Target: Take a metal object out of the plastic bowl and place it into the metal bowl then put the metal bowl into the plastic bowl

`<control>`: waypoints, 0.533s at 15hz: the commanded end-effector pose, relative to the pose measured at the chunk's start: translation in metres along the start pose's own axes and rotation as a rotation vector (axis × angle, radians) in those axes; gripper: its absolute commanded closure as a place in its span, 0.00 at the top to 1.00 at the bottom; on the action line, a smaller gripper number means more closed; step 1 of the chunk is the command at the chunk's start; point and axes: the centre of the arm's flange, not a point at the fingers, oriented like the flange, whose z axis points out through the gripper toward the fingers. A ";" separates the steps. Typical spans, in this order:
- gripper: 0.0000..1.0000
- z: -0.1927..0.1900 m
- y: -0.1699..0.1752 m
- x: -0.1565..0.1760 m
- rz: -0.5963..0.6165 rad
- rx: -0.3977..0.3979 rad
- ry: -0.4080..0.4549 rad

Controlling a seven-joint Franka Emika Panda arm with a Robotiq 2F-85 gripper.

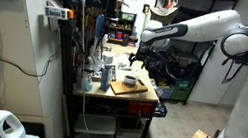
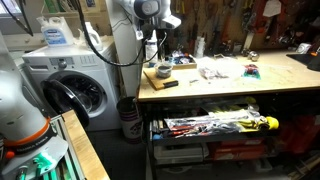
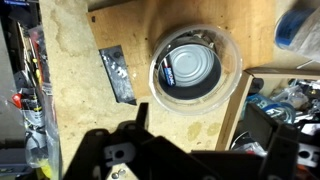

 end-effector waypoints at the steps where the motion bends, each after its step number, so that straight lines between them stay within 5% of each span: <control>1: 1.00 -0.045 0.010 -0.036 0.005 0.008 -0.044; 5: 1.00 -0.089 0.021 -0.072 0.198 -0.046 -0.146; 8: 1.00 -0.104 0.031 -0.082 0.298 -0.114 -0.138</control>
